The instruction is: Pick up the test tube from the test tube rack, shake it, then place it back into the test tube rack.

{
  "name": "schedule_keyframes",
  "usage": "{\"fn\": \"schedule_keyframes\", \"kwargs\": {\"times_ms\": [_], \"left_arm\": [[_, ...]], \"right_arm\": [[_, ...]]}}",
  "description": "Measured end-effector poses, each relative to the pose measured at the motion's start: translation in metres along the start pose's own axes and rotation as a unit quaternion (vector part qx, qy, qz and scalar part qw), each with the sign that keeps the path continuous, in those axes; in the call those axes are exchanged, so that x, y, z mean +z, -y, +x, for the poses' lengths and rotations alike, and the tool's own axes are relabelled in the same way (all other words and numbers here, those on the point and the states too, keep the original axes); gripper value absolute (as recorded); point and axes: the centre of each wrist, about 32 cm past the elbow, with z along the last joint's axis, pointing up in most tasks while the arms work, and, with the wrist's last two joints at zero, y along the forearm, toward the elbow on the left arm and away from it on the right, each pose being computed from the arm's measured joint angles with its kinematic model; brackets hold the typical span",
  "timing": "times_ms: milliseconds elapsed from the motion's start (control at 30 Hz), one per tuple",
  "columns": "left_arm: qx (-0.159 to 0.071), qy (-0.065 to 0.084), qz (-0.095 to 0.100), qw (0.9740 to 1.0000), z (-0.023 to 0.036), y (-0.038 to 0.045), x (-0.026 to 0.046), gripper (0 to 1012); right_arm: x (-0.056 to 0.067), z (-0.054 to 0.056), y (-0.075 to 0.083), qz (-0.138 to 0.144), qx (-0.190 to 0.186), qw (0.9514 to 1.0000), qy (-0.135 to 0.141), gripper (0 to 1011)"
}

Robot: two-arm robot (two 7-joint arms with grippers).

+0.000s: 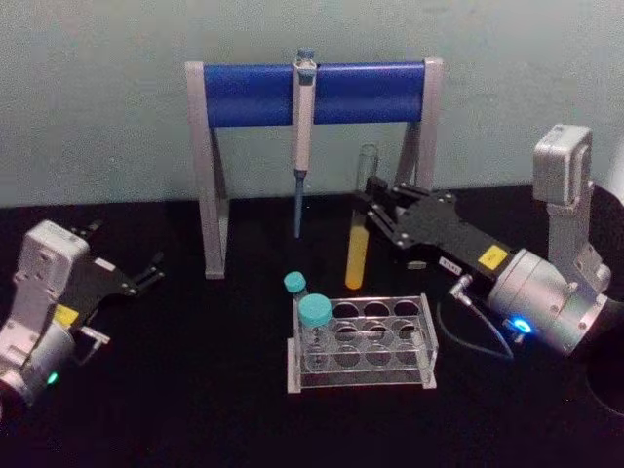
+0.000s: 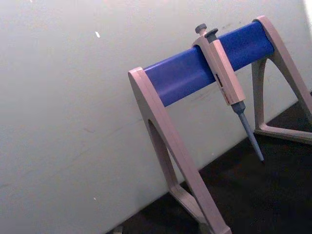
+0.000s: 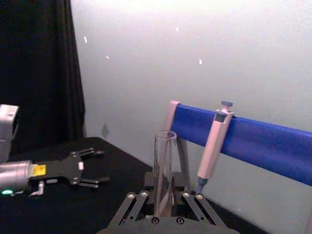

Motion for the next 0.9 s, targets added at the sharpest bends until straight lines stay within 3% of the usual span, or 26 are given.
{"fn": "schedule_keyframes", "kwargs": {"times_ms": [467, 733, 900], "left_arm": [[0.000, 0.000, 0.000, 1.0000, 0.0000, 0.0000, 0.0000, 1001], [0.000, 0.000, 0.000, 1.0000, 0.0000, 0.0000, 0.0000, 1001], [0.000, 0.000, 0.000, 1.0000, 0.0000, 0.0000, 0.0000, 1001]], "right_arm": [[0.002, 0.009, 0.004, -0.002, -0.025, 0.9996, 0.011, 228], [0.005, 0.015, 0.025, -0.010, -0.051, 0.9984, 0.022, 229], [0.005, 0.009, 0.039, -0.019, -0.048, 0.9985, 0.018, 228]]}}
